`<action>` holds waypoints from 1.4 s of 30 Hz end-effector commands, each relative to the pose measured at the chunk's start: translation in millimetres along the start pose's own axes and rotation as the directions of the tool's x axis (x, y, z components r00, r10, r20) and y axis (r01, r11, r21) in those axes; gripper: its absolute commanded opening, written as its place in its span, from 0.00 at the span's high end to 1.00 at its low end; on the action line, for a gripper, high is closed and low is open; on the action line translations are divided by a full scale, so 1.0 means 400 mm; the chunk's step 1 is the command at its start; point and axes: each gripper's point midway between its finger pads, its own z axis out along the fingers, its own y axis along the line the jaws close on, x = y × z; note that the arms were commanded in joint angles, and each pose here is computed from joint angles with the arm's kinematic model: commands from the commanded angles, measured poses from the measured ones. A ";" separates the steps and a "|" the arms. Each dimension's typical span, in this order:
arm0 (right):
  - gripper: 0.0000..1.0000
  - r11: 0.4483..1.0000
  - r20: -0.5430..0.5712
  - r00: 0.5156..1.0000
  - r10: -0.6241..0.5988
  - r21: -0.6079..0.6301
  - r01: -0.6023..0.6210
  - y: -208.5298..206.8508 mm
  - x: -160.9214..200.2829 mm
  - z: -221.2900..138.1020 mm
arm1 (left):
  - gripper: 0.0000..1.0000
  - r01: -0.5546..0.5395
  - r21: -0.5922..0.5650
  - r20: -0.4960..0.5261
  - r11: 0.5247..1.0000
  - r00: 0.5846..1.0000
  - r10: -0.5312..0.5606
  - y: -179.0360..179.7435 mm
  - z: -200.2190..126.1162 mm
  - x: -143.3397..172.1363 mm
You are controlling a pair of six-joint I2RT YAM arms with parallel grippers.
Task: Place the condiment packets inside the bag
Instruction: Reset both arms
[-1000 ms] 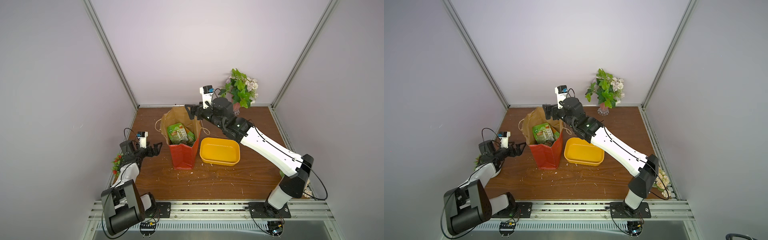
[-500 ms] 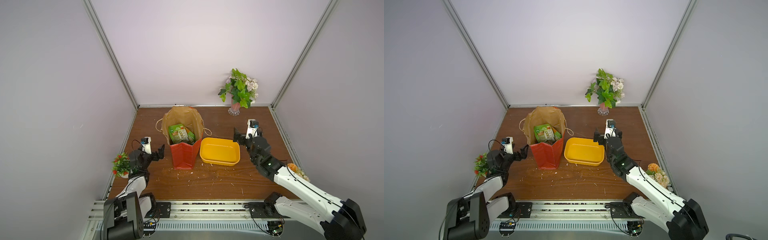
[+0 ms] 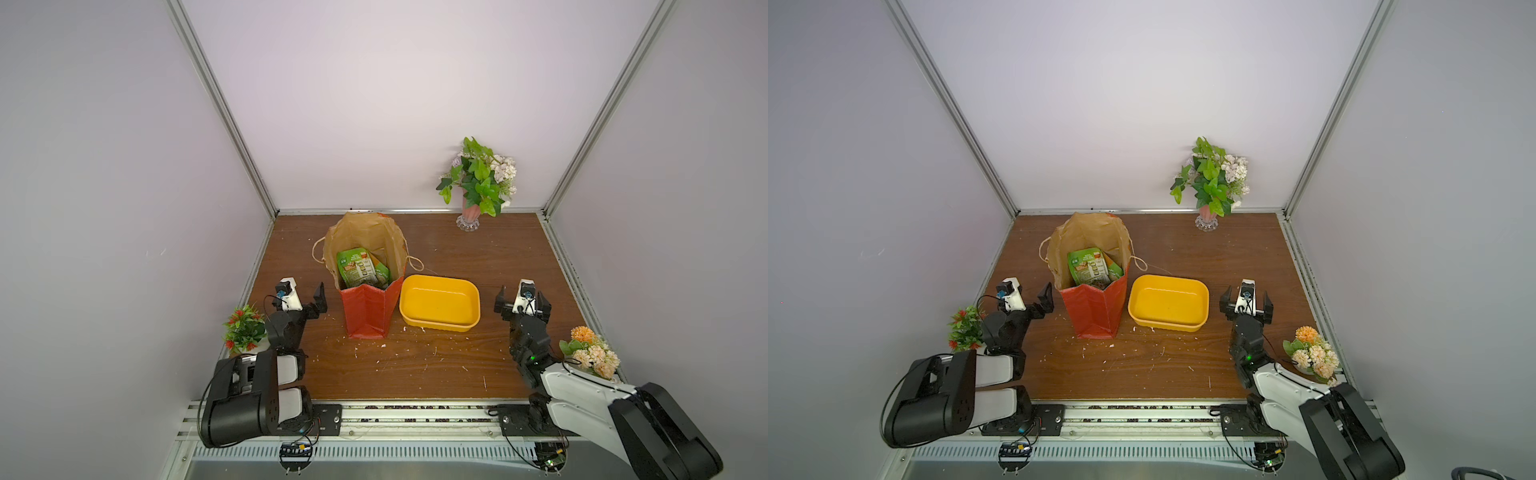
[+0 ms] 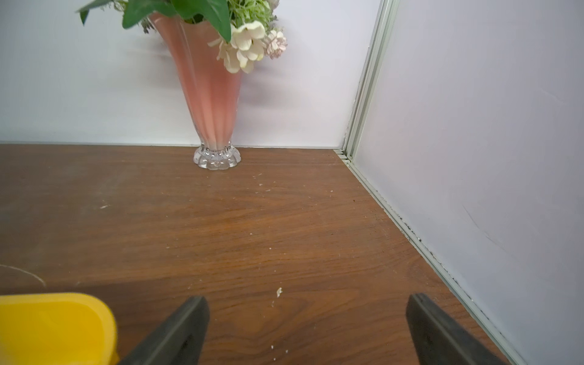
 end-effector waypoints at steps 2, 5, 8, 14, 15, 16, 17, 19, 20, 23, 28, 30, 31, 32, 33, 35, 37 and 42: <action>0.01 0.995 0.182 0.979 0.094 -0.044 -0.088 -0.016 -0.081 -0.005 | 0.01 -0.067 -0.032 0.077 0.997 0.995 0.070 -0.027 0.018 -0.031; 0.00 0.992 0.182 0.981 0.067 -0.119 -0.045 0.013 -0.079 0.015 | 0.01 -0.098 -0.059 0.063 0.993 0.993 0.102 -0.035 0.037 -0.005; 0.00 0.988 0.176 0.982 0.075 -0.150 -0.049 0.018 -0.055 0.031 | 0.01 -0.081 -0.114 0.037 0.990 0.996 0.086 -0.013 0.056 0.001; 0.00 0.986 0.043 0.998 0.048 -0.164 -0.041 0.057 -0.016 0.136 | 0.01 -0.088 -0.144 -0.050 0.986 0.995 0.081 -0.001 0.102 0.029; 0.00 0.984 0.021 0.998 0.061 -0.168 -0.056 0.058 -0.010 0.157 | 0.01 -0.093 -0.131 -0.052 0.987 0.995 0.087 -0.006 0.104 0.030; 0.01 0.980 0.005 0.997 0.076 -0.183 -0.074 0.057 -0.002 0.167 | 0.01 -0.095 -0.129 -0.053 0.987 0.995 0.089 -0.007 0.104 0.031; 0.00 0.976 -0.012 0.996 0.087 -0.199 -0.088 0.055 0.004 0.176 | 0.01 -0.096 -0.129 -0.054 0.987 0.995 0.089 -0.007 0.104 0.031; 0.00 0.974 -0.024 0.996 0.090 -0.208 -0.093 0.055 0.009 0.177 | 0.01 -0.095 -0.128 -0.053 0.987 0.995 0.089 -0.008 0.104 0.030; 0.00 0.974 -0.018 0.996 0.092 -0.208 -0.094 0.054 0.007 0.176 | 0.01 -0.094 -0.129 -0.053 0.987 0.995 0.088 -0.007 0.104 0.031; 0.00 0.974 -0.011 0.996 0.092 -0.209 -0.093 0.053 0.005 0.173 | 0.01 -0.094 -0.128 -0.052 0.987 0.995 0.088 -0.008 0.103 0.030; 0.00 0.974 -0.008 0.996 0.093 -0.208 -0.092 0.052 0.004 0.172 | 0.01 -0.094 -0.128 -0.052 0.987 0.995 0.088 -0.008 0.103 0.030; 0.00 0.973 -0.009 0.996 0.092 -0.209 -0.092 0.053 0.004 0.171 | 0.01 -0.094 -0.128 -0.053 0.987 0.995 0.088 -0.008 0.102 0.030; 0.00 0.974 -0.009 0.996 0.092 -0.209 -0.092 0.053 0.004 0.172 | 0.01 -0.094 -0.129 -0.051 0.987 0.995 0.088 -0.008 0.103 0.029; 0.00 0.973 -0.010 0.996 0.093 -0.209 -0.093 0.053 0.005 0.171 | 0.01 -0.094 -0.129 -0.052 0.987 0.995 0.088 -0.008 0.103 0.029; 0.00 0.973 -0.009 0.996 0.093 -0.209 -0.092 0.053 0.005 0.171 | 0.01 -0.094 -0.128 -0.052 0.987 0.995 0.088 -0.008 0.103 0.030; 0.01 0.974 -0.008 0.996 0.092 -0.209 -0.092 0.053 0.004 0.171 | 0.01 -0.094 -0.129 -0.051 0.987 0.995 0.088 -0.008 0.103 0.029; 0.00 0.973 -0.009 0.996 0.093 -0.209 -0.093 0.053 0.005 0.171 | 0.01 -0.094 -0.128 -0.052 0.987 0.995 0.088 -0.008 0.103 0.030; 0.01 0.974 -0.009 0.996 0.093 -0.208 -0.093 0.052 0.005 0.172 | 0.01 -0.094 -0.129 -0.051 0.987 0.995 0.088 -0.007 0.103 0.029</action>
